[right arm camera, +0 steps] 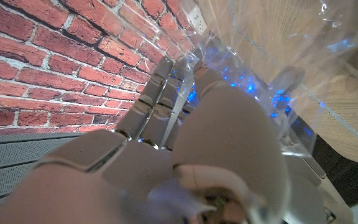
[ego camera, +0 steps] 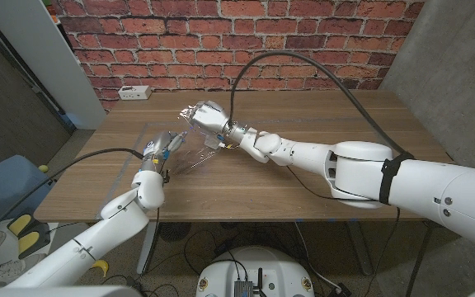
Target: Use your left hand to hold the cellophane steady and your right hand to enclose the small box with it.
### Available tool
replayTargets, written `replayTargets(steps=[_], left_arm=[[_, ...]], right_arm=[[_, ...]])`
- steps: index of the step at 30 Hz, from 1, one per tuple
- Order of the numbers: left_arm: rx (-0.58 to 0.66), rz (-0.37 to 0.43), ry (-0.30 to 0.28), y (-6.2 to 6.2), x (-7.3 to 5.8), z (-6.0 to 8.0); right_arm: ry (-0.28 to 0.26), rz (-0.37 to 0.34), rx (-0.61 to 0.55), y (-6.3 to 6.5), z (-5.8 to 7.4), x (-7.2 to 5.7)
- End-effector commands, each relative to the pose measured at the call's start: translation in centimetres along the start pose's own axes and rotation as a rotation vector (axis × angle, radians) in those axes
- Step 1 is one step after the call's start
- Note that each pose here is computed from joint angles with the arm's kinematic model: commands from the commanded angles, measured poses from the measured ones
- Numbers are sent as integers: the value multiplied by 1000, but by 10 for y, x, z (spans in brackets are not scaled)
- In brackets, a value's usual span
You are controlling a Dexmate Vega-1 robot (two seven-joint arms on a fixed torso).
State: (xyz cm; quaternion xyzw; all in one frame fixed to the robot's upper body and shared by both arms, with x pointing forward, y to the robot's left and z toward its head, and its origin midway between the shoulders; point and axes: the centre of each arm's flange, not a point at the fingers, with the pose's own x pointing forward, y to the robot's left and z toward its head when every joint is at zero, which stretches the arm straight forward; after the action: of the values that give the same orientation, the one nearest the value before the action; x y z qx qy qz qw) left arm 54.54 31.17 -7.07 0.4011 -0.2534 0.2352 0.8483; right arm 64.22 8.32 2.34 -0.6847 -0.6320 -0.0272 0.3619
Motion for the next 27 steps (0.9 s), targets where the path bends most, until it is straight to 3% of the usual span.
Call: replayTargets(steps=[1,4,8,11,19,27], left_arm=[[-212,518,-91,31,-43,-9],[-204,585,-105,29,-48,-13],[-264,743,-166,26,-58,-14],[-291,788,-203,27,-61,-13],[-382,744,-273,33,-61,-13],[-428,664,-265,37,-55,-17]], right_arm=[[-19,22,5,3,13,6],[-12,12,2,1,13,7],[-13,-3,7,-1,15,6],[-28,-9,14,-2,21,6],[-63,-6,44,0,40,6],[-117,37,62,6,63,9]])
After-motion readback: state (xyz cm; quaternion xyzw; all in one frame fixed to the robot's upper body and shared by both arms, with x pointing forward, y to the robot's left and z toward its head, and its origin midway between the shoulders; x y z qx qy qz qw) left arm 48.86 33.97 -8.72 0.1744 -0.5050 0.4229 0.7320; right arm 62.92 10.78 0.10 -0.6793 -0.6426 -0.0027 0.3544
